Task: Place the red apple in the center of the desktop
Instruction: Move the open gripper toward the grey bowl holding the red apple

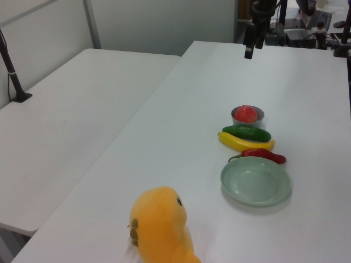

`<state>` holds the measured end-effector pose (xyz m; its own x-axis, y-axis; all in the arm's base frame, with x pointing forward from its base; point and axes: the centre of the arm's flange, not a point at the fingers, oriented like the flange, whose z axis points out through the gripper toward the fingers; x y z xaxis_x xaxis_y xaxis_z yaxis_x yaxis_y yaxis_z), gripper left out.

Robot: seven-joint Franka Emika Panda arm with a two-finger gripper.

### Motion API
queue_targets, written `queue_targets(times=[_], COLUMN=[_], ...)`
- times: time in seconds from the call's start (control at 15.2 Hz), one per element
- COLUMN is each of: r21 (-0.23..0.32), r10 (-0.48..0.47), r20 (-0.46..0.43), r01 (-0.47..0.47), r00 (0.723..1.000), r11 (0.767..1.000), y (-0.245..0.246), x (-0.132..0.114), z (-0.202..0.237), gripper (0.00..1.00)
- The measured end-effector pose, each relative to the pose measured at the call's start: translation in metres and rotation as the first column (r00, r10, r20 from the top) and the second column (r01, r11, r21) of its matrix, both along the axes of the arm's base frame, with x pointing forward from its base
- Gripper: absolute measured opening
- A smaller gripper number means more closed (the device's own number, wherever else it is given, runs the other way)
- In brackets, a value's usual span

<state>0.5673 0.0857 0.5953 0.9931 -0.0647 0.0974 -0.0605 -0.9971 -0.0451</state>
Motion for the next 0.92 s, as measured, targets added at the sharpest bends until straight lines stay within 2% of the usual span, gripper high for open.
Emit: queue_targets(times=[0.2,0.92], r21=[-0.002,-0.001], r10=[0.019,-0.009], r20=[0.004,0.018], r01=[-0.019,0.009], r00=[1.000,1.000], r11=[1.000,1.000], y=[-0.002,-0.020], x=[0.000,0.002], z=[0.002,0.009], gripper=[1.00,1.00])
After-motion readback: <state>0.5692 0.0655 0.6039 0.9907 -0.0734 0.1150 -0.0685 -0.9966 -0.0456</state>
